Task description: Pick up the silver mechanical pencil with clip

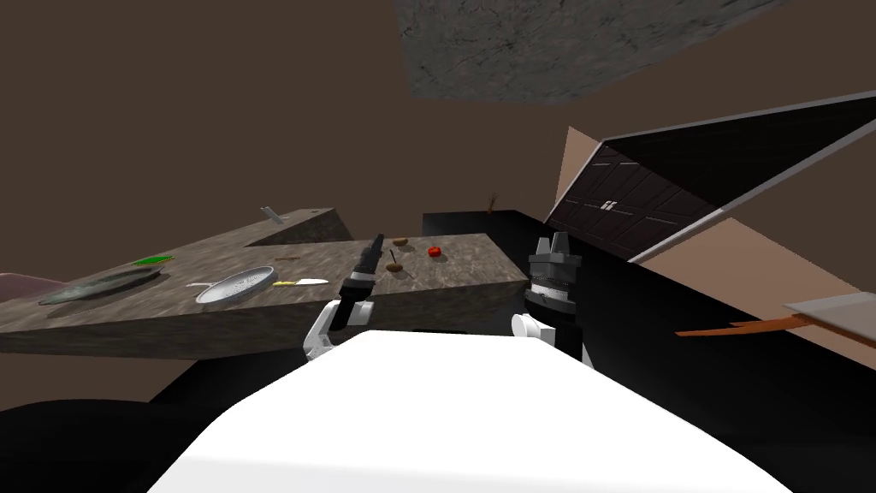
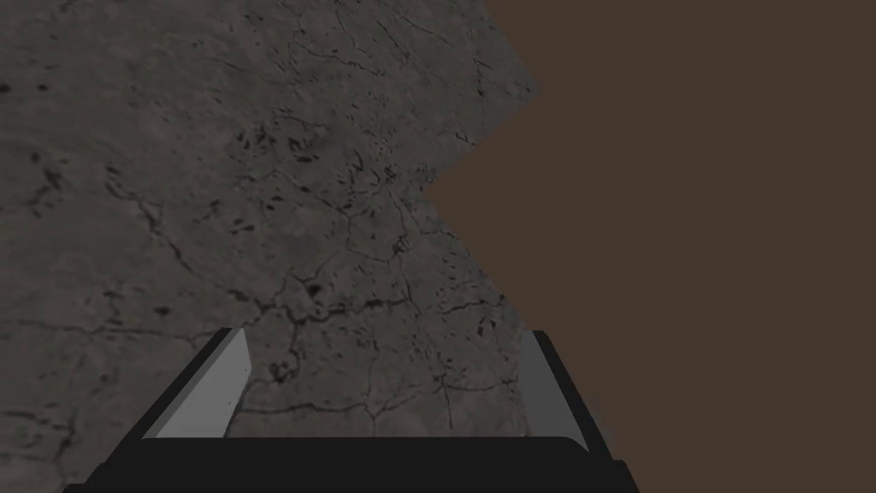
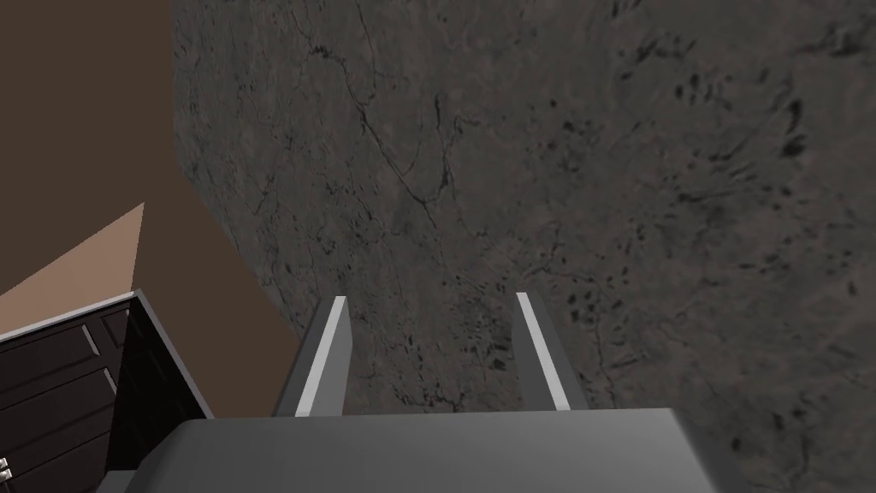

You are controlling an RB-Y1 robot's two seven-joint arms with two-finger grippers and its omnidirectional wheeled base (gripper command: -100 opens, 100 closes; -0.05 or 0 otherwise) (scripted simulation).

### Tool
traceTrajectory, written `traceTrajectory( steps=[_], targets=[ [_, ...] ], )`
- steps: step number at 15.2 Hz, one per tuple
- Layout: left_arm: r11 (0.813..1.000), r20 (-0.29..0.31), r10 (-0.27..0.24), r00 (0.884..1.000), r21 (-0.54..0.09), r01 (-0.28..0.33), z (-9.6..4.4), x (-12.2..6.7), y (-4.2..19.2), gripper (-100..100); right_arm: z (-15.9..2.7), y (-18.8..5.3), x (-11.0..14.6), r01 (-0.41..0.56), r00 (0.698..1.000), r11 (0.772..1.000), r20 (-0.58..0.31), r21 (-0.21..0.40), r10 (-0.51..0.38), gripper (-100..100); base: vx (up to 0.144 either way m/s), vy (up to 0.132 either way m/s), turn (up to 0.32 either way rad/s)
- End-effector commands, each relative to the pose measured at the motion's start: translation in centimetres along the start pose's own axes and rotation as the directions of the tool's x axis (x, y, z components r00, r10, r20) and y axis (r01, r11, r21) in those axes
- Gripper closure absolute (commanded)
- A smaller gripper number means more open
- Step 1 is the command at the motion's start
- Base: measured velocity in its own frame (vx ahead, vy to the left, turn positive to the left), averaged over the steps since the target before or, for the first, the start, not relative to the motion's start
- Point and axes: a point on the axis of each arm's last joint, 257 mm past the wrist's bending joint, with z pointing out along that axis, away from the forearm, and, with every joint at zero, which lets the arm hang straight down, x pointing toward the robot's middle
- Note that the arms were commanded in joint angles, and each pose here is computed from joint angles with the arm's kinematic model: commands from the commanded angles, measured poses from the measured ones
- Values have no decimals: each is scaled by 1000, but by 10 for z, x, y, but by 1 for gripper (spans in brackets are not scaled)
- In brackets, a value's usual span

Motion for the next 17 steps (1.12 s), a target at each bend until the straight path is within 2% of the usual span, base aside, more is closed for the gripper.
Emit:
traceTrajectory(
  steps=[1, 2, 4, 5, 6, 7, 8, 9, 10, 11, 12, 13, 14, 15, 16, 17],
  targets=[
    [997, -21, 77, 997, -9, -78, 4, 7, 13, -100, 0, 0, 0, 0, 1000, 1000, 0, 0, 0, 0, -11, 64, -105],
    [997, -25, 77, 997, -17, -77, 3, 9, 17, -100, 0, 0, 0, 0, 1000, 1000, 0, 0, 0, 0, -9, 59, -80],
    [987, -49, 157, 986, -29, -158, 9, 18, 33, -100, 0, 0, 0, 0, 1000, 1000, 0, 0, 0, 0, -15, 55, -97],
    [987, -53, 156, 986, -35, -158, 8, 19, 36, -100, 0, 0, 0, 0, 1000, 1000, 0, 0, 0, 0, -18, 61, -100],
    [979, -65, 195, 979, -40, -198, 11, 23, 44, -100, 0, 0, 0, 0, 1000, 1000, 0, 0, 0, 0, -15, 61, -102],
    [979, -68, 195, 979, -44, -198, 11, 24, 46, -100, 0, 0, 0, 0, 1000, 1000, 0, 0, 0, 0, -12, 53, -72],
    [970, -82, 232, 969, -52, -237, 13, 29, 56, -100, 0, 0, 0, 0, 1000, 1000, 0, 0, 0, 0, -14, 46, -80],
    [970, -83, 232, 969, -53, -237, 13, 29, 56, -100, 0, 0, 0, 0, 1000, 1000, 0, 0, 0, 0, -16, 43, -63],
    [960, -95, 270, 958, -57, -276, 16, 33, 64, -100, 0, 0, 0, 0, 1000, 1000, 0, 0, 0, 0, -18, 47, -66],
    [959, -99, 269, 958, -61, -276, 15, 34, 66, -100, 0, 0, 0, 0, 1000, 1000, 0, 0, 0, 0, -14, 45, -63],
    [947, -113, 304, 946, -68, -313, 18, 38, 75, -100, 0, 0, 0, 0, 1000, 1000, 0, 0, 0, 0, -12, 48, -91],
    [947, -115, 304, 946, -69, -313, 17, 39, 76, -100, 0, 0, 0, 0, 1000, 1000, 0, 0, 0, 0, -11, 46, -85],
    [934, -132, 337, 932, -77, -349, 19, 44, 86, -100, 0, 0, 0, 0, 1000, 1000, 0, 0, 0, 0, -10, 48, -70],
    [934, -132, 337, 932, -77, -349, 19, 44, 86, -100, 0, 0, 0, 0, 1000, 1000, 0, 0, 0, 0, -5, 47, -58],
    [920, -147, 370, 917, -82, -384, 21, 48, 95, -100, 0, 0, 0, 0, 1000, 1000, 0, 0, 0, 0, -13, 46, -91],
    [920, -150, 369, 917, -85, -384, 20, 49, 96, -100, 0, 0, 0, 0, 1000, 1000, 0, 0, 0, 0, -15, 44, -76]
  ],
)
